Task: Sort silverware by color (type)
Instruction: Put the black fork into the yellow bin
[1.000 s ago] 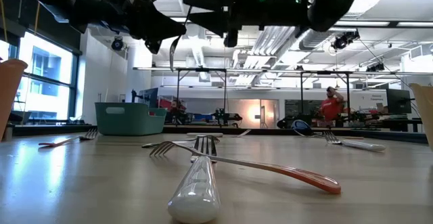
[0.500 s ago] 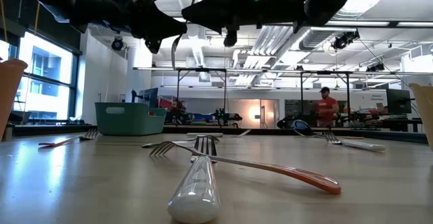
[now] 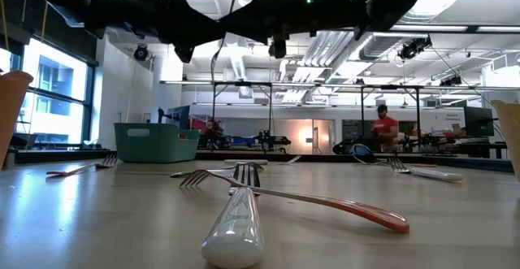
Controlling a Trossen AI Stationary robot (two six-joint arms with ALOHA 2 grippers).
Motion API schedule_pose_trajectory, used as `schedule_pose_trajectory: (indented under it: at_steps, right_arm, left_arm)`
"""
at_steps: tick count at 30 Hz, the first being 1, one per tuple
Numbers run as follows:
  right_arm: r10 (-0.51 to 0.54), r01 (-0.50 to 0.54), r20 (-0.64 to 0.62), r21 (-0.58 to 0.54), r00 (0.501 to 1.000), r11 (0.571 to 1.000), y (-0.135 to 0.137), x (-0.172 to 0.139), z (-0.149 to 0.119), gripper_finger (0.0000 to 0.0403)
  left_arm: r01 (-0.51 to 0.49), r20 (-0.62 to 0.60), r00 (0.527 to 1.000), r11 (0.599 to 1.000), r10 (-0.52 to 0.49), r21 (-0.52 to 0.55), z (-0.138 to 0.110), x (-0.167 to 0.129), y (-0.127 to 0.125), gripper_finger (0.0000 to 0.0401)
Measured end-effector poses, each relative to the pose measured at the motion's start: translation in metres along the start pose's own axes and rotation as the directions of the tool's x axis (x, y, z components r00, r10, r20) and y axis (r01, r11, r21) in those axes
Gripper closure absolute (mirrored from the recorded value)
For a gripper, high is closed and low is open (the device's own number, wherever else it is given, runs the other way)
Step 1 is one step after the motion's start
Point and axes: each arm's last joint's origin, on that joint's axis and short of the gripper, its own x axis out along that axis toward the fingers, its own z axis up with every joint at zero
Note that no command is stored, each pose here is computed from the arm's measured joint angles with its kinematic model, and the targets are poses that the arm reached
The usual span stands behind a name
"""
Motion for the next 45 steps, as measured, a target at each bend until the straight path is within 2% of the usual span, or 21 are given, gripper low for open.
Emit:
schedule_pose_trajectory:
  at_steps: [5,10,13,16,18,21,25,28,33,38,40,43,45]
  right_arm:
    - [-0.004,0.004,-0.032,0.013,0.999,1.000,0.000,-0.005,0.006,0.0402]
    - [-0.009,0.013,-0.096,0.043,0.995,0.999,0.002,-0.026,0.030,0.0402]
    - [-0.004,0.022,-0.174,0.103,0.985,0.994,0.004,-0.047,0.045,0.0402]
    - [-0.005,0.069,-0.294,0.210,0.956,0.975,0.008,-0.070,0.052,0.0402]
    - [0.002,0.124,-0.391,0.296,0.921,0.947,0.012,-0.086,0.052,0.0402]
    - [0.049,0.212,-0.523,0.428,0.851,0.879,0.023,-0.109,0.050,0.0403]
    - [0.140,0.309,-0.626,0.552,0.767,0.774,0.043,-0.136,0.049,0.0403]
    - [0.221,0.361,-0.680,0.602,0.699,0.712,0.061,-0.157,0.049,0.0403]
    - [0.276,0.509,-0.796,0.568,0.538,0.647,0.088,-0.180,0.030,0.0403]
    - [0.296,0.633,-0.858,0.510,0.419,0.583,0.107,-0.191,-0.001,0.0403]
    - [0.283,0.663,-0.883,0.468,0.375,0.584,0.111,-0.196,-0.013,0.0403]
    - [0.268,0.695,-0.904,0.427,0.332,0.579,0.115,-0.203,-0.027,0.0403]
    - [0.260,0.698,-0.915,0.402,0.307,0.592,0.117,-0.207,-0.035,0.0403]
  left_arm:
    - [-0.001,-0.003,1.000,0.999,0.001,0.034,0.000,0.000,0.000,0.0334]
    - [-0.013,-0.002,1.000,0.997,0.014,0.071,0.000,0.000,0.001,0.0345]
    - [-0.077,0.014,0.997,0.993,0.076,0.092,-0.005,-0.002,0.003,0.0356]
    - [-0.146,0.074,0.987,0.986,0.140,0.079,-0.010,-0.006,0.009,0.0366]
    - [-0.171,0.122,0.979,0.984,0.164,0.051,-0.015,-0.012,0.014,0.0373]
    - [-0.205,0.179,0.963,0.979,0.199,0.013,-0.021,-0.020,0.022,0.0384]
    - [-0.246,0.224,0.942,0.969,0.248,-0.040,-0.025,-0.028,0.033,0.0398]
    - [-0.233,0.218,0.947,0.972,0.236,-0.040,-0.025,-0.030,0.037,0.0400]
    - [-0.208,0.211,0.954,0.977,0.212,-0.037,-0.026,-0.031,0.038,0.0400]
    - [-0.210,0.208,0.955,0.977,0.212,-0.033,-0.026,-0.030,0.038,0.0401]
    - [-0.210,0.208,0.955,0.977,0.212,-0.030,-0.026,-0.030,0.038,0.0400]
    - [-0.211,0.208,0.955,0.977,0.212,-0.029,-0.026,-0.030,0.038,0.0401]
    - [-0.211,0.208,0.955,0.977,0.212,-0.028,-0.026,-0.030,0.038,0.0401]
